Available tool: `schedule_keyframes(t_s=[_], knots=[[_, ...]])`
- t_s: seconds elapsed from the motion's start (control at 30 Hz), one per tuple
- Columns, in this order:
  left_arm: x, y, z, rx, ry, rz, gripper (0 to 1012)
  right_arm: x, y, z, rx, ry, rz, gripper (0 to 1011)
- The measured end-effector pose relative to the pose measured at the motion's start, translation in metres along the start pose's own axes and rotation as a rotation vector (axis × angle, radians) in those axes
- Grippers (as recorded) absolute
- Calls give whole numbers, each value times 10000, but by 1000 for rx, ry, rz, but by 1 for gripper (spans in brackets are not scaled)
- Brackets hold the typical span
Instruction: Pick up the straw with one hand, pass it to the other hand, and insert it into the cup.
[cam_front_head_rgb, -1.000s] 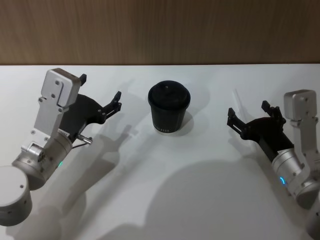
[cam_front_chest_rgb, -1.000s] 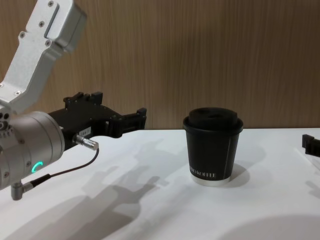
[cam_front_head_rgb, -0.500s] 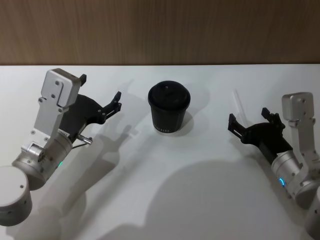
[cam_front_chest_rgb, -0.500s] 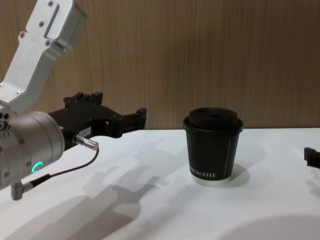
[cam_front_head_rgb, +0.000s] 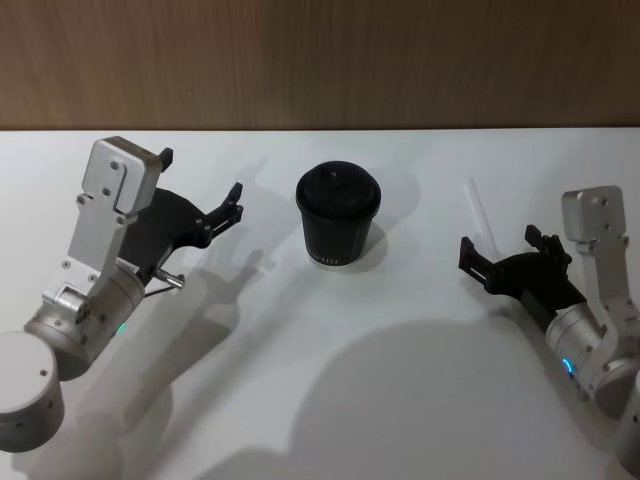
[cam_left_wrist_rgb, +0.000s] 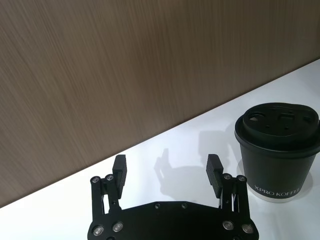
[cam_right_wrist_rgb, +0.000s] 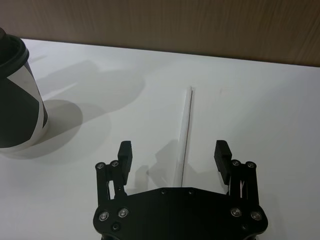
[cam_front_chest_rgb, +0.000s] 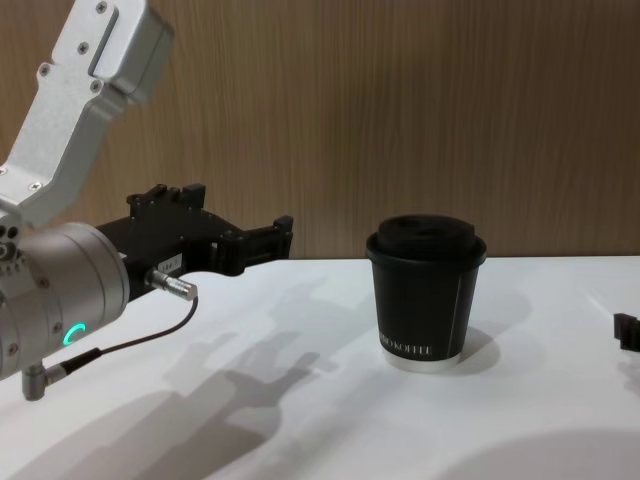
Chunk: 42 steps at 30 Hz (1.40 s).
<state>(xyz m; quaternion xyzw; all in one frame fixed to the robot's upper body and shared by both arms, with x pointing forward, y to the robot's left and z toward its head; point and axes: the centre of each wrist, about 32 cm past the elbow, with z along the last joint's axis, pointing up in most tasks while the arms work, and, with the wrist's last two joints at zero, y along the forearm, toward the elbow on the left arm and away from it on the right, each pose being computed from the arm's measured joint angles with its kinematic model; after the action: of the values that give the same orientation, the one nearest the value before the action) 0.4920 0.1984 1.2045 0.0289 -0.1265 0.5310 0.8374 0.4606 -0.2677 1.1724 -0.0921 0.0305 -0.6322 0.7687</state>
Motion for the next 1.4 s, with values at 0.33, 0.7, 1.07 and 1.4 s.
schedule_keyframes(t_s=[0.33, 0.7, 1.07, 1.4], knots=[[0, 0, 0, 0, 0, 0, 1003, 19, 17, -9, -25, 9, 6, 1003], [0, 0, 0, 0, 0, 0, 1003, 42, 43, -55, -49, 26, 7, 1004], [0, 0, 0, 0, 0, 0, 1003, 52, 75, -81, -60, 31, 9, 1003], [0, 0, 0, 0, 0, 0, 1003, 54, 90, -91, -70, 26, 7, 972]])
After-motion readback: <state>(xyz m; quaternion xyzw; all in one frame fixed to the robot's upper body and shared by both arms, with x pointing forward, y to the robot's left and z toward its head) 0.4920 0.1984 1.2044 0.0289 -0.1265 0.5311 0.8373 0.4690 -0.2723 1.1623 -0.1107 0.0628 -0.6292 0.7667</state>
